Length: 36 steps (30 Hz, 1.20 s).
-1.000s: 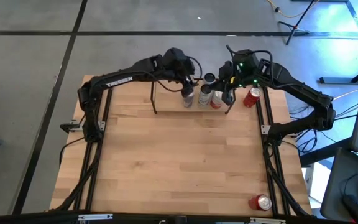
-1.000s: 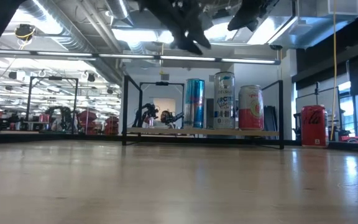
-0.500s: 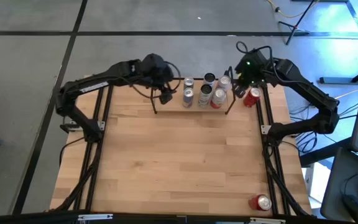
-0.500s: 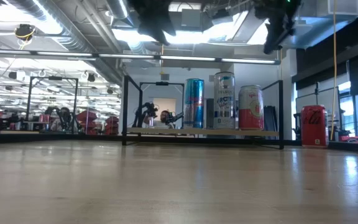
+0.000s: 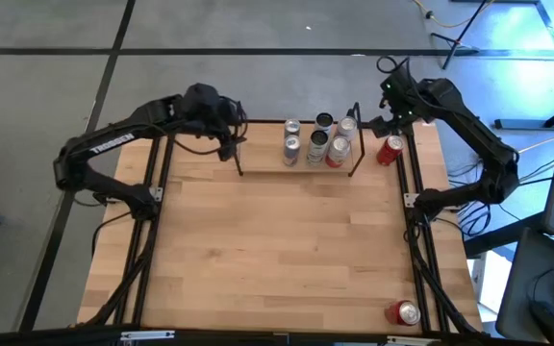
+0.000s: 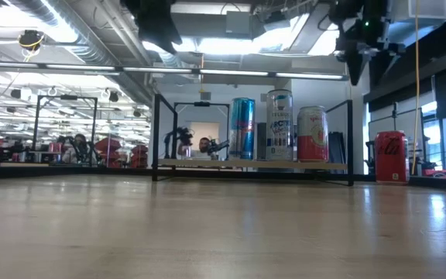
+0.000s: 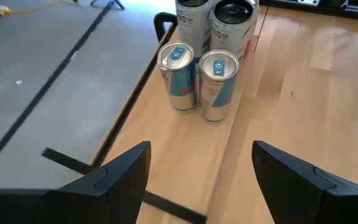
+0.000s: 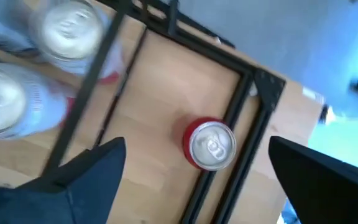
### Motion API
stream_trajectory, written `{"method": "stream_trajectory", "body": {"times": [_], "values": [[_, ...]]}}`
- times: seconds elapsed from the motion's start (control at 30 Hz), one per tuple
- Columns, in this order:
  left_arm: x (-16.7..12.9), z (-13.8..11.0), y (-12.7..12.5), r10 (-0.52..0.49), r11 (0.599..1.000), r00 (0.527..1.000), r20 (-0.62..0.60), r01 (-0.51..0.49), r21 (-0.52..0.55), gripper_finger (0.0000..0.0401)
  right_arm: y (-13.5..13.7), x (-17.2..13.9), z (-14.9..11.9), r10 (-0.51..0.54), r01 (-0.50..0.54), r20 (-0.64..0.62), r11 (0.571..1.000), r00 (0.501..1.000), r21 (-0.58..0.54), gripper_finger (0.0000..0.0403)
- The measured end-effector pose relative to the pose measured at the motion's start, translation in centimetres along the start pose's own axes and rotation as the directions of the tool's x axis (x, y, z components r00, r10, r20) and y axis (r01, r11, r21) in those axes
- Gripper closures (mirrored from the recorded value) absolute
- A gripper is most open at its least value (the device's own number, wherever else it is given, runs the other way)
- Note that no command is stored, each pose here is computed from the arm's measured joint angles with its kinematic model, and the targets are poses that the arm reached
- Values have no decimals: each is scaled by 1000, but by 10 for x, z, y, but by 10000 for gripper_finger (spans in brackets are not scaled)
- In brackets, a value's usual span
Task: Place canned beverage on shelf
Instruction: Move the top red and black soda can to the center of the table
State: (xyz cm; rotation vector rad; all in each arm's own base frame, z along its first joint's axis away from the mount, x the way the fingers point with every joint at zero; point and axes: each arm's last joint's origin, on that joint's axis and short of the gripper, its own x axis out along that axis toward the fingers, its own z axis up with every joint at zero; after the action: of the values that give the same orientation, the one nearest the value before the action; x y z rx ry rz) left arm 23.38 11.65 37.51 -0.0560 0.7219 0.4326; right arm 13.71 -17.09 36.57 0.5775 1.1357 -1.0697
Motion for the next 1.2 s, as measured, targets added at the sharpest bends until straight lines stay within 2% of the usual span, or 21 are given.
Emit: {"method": "stream_trajectory", "body": {"times": [0.1, 0.27, 0.4, 0.5, 0.7, 0.97, 1.2], "values": [[-4, -1, 4, 0, 1000, 1000, 10, 0, 23, 134, -1, 8, 3, -32, 34, -50, 998, 998, 51, 8], [-6, -4, 12, -112, 993, 994, 16, 112, 45, 134, 1, 18, 4, -61, 72, -108, 993, 992, 99, 9], [-6, -6, 18, -172, 984, 985, 13, 171, 56, 134, 3, 37, -5, -80, 110, -184, 981, 980, 157, 15], [-6, -7, 22, -166, 983, 986, 13, 165, 80, 134, 6, 55, -13, -90, 133, -226, 974, 970, 184, 19], [-6, -8, 29, -149, 982, 989, 16, 146, 124, 134, 10, 83, -19, -114, 166, -204, 951, 972, 259, 26], [-6, -7, 29, -147, 974, 989, 24, 140, 180, 134, 10, 99, -20, -184, 225, -151, 918, 971, 326, 38], [-6, -7, 29, -147, 974, 989, 22, 141, 180, 134, 16, 111, -20, -283, 326, -181, 902, 942, 284, 48]]}}
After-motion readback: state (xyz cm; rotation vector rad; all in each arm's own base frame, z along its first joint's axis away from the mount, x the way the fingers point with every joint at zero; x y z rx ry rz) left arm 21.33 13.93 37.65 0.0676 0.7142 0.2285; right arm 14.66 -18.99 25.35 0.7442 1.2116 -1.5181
